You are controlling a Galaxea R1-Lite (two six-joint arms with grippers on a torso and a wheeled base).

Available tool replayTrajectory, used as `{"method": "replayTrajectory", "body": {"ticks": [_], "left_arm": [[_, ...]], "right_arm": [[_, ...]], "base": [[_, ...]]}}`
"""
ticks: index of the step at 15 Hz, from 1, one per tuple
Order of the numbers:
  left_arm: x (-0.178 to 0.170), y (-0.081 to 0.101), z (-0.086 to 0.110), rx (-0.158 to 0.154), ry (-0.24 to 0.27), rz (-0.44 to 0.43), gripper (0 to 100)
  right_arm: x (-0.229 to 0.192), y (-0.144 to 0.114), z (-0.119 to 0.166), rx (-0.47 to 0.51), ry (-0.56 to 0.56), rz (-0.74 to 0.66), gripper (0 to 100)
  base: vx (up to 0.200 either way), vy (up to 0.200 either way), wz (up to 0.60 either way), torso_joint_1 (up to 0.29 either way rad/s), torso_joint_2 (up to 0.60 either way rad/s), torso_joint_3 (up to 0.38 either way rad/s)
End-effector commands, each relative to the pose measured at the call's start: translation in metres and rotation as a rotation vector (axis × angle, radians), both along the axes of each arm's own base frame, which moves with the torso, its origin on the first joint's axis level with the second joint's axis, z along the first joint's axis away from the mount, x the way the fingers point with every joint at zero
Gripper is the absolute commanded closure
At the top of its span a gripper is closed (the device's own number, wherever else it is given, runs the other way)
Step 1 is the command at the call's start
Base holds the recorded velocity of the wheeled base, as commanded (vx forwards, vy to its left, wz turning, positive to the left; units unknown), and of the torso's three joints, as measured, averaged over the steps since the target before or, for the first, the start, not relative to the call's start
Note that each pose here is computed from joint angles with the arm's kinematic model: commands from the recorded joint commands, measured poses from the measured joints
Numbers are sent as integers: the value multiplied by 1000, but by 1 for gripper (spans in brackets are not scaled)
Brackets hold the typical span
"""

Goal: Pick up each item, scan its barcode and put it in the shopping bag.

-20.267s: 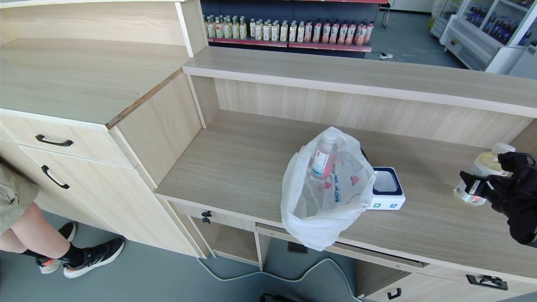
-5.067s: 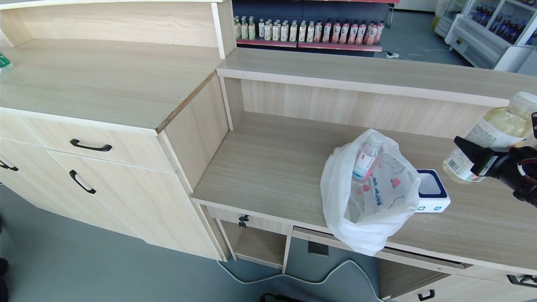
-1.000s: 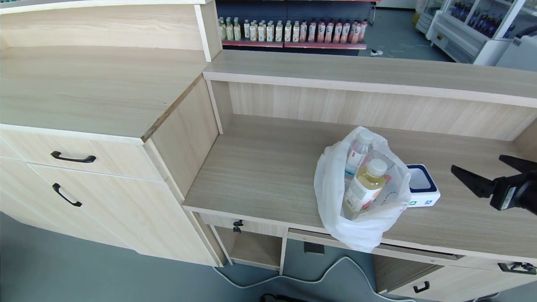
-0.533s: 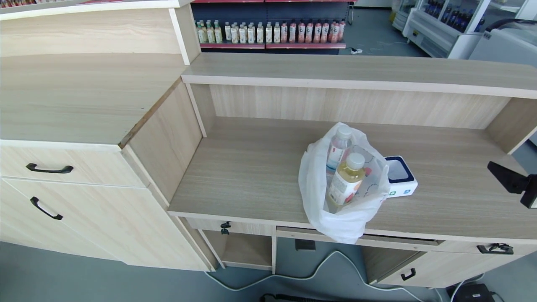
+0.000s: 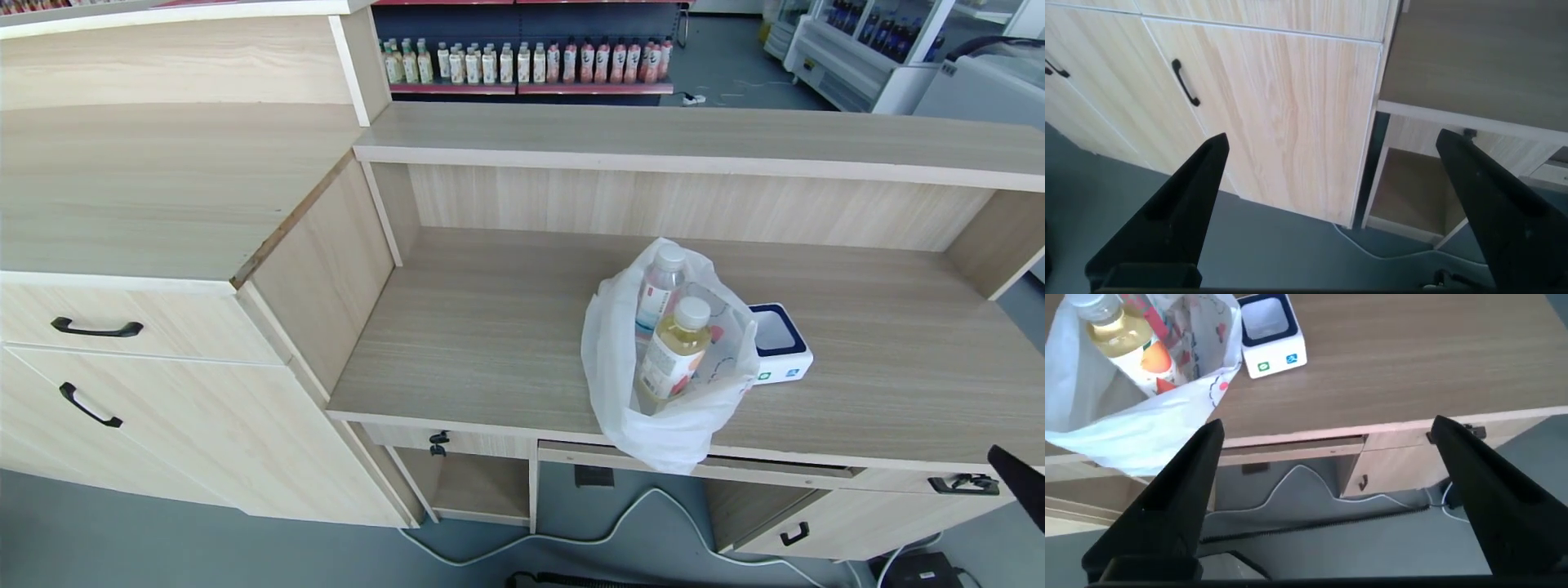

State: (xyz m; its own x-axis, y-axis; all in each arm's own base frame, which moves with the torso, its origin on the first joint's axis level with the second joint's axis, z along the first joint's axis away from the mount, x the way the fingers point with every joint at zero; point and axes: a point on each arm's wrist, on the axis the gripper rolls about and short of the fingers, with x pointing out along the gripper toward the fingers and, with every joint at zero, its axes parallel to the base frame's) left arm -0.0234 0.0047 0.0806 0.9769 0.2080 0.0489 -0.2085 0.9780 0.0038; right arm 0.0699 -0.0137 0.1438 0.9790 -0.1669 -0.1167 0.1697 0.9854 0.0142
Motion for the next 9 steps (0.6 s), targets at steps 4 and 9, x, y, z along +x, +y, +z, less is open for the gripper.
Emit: {"method": "replayTrajectory", "body": {"ticks": [4,9], "left_arm": [[0,0,0,0,-1,1,0],[0,0,0,1,0,2,0]], "right_arm": [[-75,13,-50,12,-74,41,0],[-92,12,-66,11,-139,83,0]], "base": [[0,0,0,0,0,0],[0,0,0,0,0,0]]}}
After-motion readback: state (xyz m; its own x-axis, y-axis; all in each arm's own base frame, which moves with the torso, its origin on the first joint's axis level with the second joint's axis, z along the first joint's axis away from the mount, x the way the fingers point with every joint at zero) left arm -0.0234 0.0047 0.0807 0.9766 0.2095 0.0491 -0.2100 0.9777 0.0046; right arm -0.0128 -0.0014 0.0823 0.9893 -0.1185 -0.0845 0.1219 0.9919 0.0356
